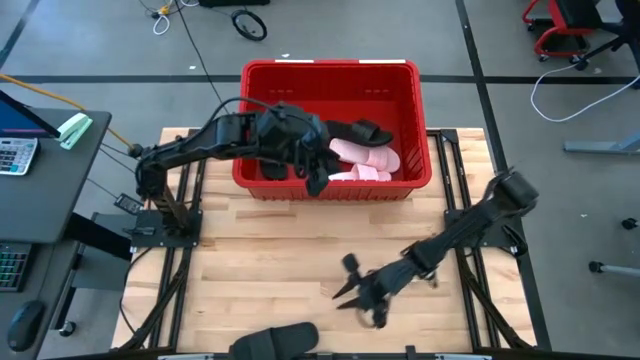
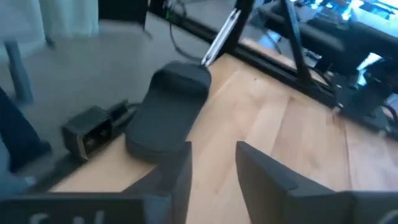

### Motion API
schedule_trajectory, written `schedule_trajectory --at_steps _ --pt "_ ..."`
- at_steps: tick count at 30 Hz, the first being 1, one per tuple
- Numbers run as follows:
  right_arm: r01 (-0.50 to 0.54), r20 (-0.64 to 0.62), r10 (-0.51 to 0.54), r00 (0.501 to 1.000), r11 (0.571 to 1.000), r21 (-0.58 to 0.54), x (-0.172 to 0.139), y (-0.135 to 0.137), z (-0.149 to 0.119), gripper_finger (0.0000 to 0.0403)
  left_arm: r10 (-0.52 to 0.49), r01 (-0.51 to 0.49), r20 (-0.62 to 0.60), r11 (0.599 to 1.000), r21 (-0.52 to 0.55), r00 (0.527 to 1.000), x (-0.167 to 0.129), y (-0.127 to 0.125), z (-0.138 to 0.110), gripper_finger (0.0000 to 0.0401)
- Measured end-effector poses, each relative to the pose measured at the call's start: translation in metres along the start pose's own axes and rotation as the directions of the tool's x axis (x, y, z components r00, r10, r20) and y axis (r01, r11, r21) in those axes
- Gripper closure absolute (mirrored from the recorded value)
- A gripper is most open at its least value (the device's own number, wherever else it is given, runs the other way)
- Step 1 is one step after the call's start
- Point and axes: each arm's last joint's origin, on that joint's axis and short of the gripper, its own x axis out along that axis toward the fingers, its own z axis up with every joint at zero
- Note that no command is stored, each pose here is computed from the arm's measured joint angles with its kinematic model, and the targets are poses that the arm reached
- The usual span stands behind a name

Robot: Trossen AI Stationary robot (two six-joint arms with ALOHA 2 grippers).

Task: Pick and place slides into bin
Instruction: Put the black slide into the red bin

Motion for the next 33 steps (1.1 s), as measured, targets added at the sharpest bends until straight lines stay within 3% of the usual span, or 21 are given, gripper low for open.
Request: schedule_trajectory --at_steps 5,10,14,18,27,33 --pt "-0.024 -0.068 0.013 0.998 0.987 -0.160 0.052 0.003 0.015 0.0239 -0.013 0.013 0.007 1.000 0.002 1.000 0.000 -0.005 0.000 0.0226" --pt "-0.076 -0.033 0.070 0.997 0.967 -0.243 0.089 -0.004 0.033 0.0225 0.003 -0.002 0.034 1.000 -0.030 0.999 0.000 0.004 0.004 0.0226" --pt "-0.139 0.006 0.144 0.990 0.968 -0.209 0.112 -0.016 0.040 0.0224 0.031 -0.027 0.032 0.992 -0.124 0.999 0.000 0.014 0.006 0.0221" --pt "-0.222 0.003 0.225 0.974 0.961 -0.166 0.138 -0.022 0.028 0.0226 0.051 -0.047 0.028 0.989 -0.138 0.998 0.000 0.022 0.007 0.0221" --pt "-0.206 -0.008 0.208 0.978 0.963 -0.172 0.192 -0.038 0.001 0.0226 0.060 -0.058 0.005 0.976 -0.210 0.998 0.000 0.024 0.005 0.0220" --pt "-0.198 0.009 0.202 0.979 0.967 -0.160 0.209 -0.039 -0.003 0.0226 0.056 -0.057 -0.011 0.970 -0.235 0.998 0.000 0.022 0.003 0.0219"
